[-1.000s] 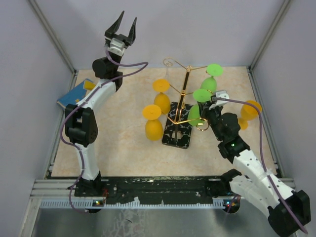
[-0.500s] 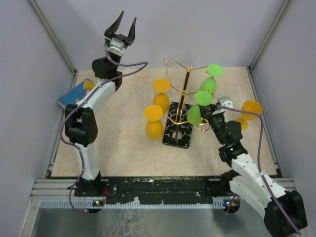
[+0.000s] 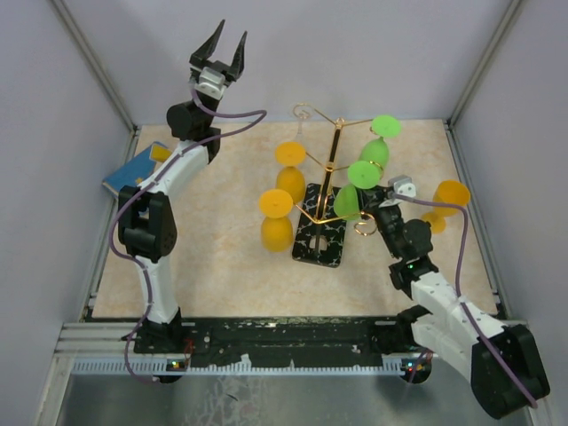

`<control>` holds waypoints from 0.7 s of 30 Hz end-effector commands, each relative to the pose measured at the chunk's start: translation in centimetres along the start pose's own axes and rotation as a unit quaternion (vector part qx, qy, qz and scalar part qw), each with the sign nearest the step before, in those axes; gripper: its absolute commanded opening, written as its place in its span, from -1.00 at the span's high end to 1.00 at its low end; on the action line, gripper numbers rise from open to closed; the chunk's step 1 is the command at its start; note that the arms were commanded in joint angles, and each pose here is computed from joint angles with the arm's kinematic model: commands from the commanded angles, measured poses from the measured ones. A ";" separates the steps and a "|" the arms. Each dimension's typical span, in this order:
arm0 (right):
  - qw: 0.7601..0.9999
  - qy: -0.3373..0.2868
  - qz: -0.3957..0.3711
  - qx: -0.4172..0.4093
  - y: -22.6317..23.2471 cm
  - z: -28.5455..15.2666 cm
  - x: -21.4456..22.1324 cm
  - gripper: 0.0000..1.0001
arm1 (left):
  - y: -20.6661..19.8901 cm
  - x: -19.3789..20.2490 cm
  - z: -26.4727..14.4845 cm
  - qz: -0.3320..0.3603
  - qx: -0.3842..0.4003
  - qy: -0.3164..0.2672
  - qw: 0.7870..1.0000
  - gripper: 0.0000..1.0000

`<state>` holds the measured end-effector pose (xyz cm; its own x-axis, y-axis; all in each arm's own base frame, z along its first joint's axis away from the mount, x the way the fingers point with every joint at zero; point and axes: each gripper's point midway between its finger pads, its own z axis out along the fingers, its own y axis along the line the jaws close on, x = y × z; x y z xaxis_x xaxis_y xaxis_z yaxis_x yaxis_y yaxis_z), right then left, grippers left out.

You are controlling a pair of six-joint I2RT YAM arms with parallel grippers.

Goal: Place the wine glass upside down on the wine glass rack
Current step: Turn the wine glass upside down at the wine rack.

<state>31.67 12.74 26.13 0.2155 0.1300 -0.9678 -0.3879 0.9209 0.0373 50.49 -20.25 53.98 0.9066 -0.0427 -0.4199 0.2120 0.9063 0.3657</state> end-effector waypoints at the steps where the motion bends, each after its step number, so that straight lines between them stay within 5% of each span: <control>1: 0.997 -0.067 -0.004 0.029 -1.3 0.8 -2.8 1.00 | 0.7 -0.7 0.6 0.012 -0.001 -0.014 1.000 -0.12; 21: 0.993 -0.079 0.004 0.083 -3.3 2.1 -2.9 1.00 | 0.6 -0.4 0.8 0.015 0.002 -0.010 1.000 -0.12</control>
<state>33.54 11.53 26.11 0.2733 0.1584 -0.9488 -0.3063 0.9493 0.0703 50.65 -20.39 54.39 0.9092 -0.0322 -0.4151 0.2042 0.9034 0.3770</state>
